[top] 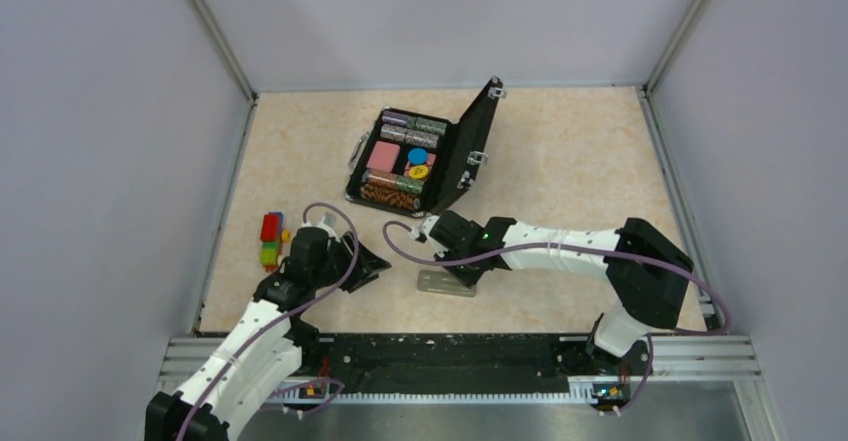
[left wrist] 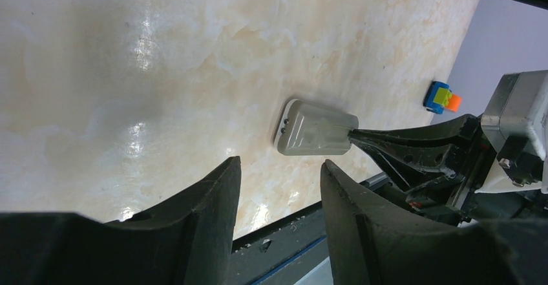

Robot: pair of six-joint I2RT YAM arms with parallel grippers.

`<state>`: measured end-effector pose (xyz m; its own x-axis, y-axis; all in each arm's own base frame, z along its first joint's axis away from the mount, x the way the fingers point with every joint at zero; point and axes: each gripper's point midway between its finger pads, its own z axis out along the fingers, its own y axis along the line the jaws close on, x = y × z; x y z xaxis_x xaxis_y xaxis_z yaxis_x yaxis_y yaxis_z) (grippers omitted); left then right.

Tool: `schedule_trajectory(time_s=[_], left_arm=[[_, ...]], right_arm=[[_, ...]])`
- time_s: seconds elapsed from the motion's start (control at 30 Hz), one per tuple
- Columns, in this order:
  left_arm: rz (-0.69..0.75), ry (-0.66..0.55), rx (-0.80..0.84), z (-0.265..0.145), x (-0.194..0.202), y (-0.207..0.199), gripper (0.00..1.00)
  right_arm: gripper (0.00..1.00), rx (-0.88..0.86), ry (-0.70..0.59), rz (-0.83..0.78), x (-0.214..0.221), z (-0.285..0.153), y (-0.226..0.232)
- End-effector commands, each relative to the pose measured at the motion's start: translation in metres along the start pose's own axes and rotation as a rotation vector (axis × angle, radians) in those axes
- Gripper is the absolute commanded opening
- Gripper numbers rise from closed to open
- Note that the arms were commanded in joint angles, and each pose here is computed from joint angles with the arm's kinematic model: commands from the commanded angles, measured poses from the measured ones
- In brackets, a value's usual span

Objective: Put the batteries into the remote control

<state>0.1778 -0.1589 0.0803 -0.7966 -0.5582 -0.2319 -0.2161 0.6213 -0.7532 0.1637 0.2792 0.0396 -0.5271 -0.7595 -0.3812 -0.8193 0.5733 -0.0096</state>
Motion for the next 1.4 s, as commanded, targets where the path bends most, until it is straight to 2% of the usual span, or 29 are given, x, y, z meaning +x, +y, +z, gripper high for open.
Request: schedule_trajectory(time_s=[0.0,0.17,0.23,0.27,0.37,0.43,0.5,0.6,0.9,1.0,1.2,1.27,1.37], left_arm=[[0.009,-0.022,0.012,0.001,-0.004,-0.002,0.53],[0.016,-0.030,0.005,-0.002,-0.007,-0.003,0.53],[0.029,-0.042,0.000,-0.004,-0.010,-0.005,0.53],[0.035,-0.049,-0.007,-0.006,-0.011,-0.005,0.53],[0.057,-0.076,-0.026,-0.012,-0.017,-0.008,0.54],[0.068,-0.099,-0.050,-0.017,-0.022,-0.007,0.54],[0.076,-0.129,-0.068,-0.022,-0.027,-0.007,0.54],[0.079,-0.181,-0.096,-0.032,-0.036,-0.007,0.57],[0.089,-0.329,-0.173,-0.063,-0.059,-0.007,0.85],[0.088,-0.370,-0.185,-0.072,-0.064,-0.007,0.86],[0.073,-0.378,-0.197,-0.075,-0.063,-0.004,0.86],[0.070,-0.367,-0.188,-0.073,-0.061,-0.004,0.86],[0.060,-0.356,-0.177,-0.071,-0.058,-0.004,0.85]], right_arm=[[0.00,0.010,0.032,-0.001,0.012,0.012,0.006],[0.01,0.031,-0.042,0.017,-0.013,-0.006,0.004],[0.07,0.031,-0.091,0.026,-0.031,-0.020,0.004],[0.13,0.028,-0.116,0.032,-0.039,-0.027,0.004],[0.41,-0.006,-0.174,0.025,-0.055,-0.041,0.010],[0.56,-0.023,-0.192,-0.008,-0.058,-0.042,0.012],[0.65,-0.044,-0.174,-0.068,-0.051,-0.036,0.014],[0.70,-0.082,-0.111,-0.165,-0.035,-0.021,0.018],[0.71,-0.131,0.019,-0.297,-0.018,0.017,0.021],[0.64,-0.133,0.036,-0.293,-0.016,0.025,0.021],[0.37,-0.139,0.016,-0.245,-0.019,0.027,0.020],[0.33,-0.154,-0.012,-0.207,-0.024,0.023,0.021],[0.31,-0.209,-0.110,-0.133,-0.038,0.005,0.027]])
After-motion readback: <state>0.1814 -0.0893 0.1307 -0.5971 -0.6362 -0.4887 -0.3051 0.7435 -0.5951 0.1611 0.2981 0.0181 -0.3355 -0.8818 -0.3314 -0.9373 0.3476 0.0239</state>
